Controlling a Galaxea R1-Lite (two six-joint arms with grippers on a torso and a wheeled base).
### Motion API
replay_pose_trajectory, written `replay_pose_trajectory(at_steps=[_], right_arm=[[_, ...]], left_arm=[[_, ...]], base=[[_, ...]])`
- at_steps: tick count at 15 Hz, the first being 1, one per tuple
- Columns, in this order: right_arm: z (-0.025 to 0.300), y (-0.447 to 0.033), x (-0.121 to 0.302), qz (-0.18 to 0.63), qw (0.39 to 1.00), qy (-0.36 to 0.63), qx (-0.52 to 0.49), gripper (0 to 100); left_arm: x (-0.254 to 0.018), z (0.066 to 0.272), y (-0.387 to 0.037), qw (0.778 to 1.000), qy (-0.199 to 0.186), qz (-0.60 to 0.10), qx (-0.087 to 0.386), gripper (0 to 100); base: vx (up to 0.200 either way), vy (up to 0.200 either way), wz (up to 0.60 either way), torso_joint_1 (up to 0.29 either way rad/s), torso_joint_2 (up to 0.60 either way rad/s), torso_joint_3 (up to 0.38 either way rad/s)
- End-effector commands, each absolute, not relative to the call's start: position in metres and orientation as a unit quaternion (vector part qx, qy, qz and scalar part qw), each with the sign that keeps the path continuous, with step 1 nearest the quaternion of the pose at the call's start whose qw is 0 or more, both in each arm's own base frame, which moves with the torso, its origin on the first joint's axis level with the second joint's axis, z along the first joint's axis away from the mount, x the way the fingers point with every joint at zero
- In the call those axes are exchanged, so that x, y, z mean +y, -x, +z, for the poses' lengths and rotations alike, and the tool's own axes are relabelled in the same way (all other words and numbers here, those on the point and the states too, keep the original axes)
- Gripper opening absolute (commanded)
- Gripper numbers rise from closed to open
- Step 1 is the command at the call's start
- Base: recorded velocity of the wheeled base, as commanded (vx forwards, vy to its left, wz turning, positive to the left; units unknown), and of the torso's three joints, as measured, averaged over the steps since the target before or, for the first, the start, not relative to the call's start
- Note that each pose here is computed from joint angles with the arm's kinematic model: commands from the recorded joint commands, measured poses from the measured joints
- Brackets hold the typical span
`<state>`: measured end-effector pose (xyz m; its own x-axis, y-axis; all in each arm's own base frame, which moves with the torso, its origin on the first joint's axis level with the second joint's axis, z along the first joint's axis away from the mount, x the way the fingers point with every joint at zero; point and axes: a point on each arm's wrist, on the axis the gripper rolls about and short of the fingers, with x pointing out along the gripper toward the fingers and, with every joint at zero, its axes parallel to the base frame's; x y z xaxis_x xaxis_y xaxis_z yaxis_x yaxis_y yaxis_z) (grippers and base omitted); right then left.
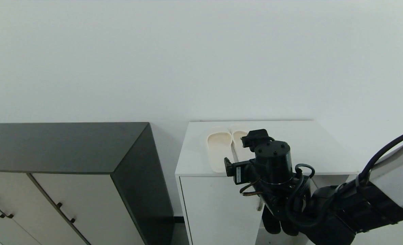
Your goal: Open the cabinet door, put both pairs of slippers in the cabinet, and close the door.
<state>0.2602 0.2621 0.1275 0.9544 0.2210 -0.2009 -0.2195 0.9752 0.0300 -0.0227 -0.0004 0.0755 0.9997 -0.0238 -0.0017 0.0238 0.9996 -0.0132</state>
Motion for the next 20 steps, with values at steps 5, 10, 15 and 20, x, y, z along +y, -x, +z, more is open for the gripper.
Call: replay_pose_trajectory(at_steps=[5,10,15,20], right_arm=[[0.118,-0.285,0.274,0.103,0.99,-0.006,0.099,100],[0.11,-0.318,0.292,0.1,0.991,-0.004,0.086,100],[0.099,-0.337,0.302,0.092,0.991,0.011,0.097,100],[0.096,-0.358,0.298,0.074,0.993,0.004,0.09,100]], left_arm=[[0.0,0.076,0.023,1.0,0.006,-0.011,0.001,0],[0.0,0.076,0.023,1.0,0.007,-0.011,0.001,0],[0.0,0.076,0.023,1.0,0.008,-0.011,0.001,0],[0.0,0.076,0.023,1.0,0.008,-0.011,0.001,0]], base=[[0.04,0.0,0.0,0.0,0.0,0.0],[0.0,0.0,0.0,0.0,0.0,0.0],[0.0,0.0,0.0,0.0,0.0,0.0],[0.0,0.0,0.0,0.0,0.0,0.0]])
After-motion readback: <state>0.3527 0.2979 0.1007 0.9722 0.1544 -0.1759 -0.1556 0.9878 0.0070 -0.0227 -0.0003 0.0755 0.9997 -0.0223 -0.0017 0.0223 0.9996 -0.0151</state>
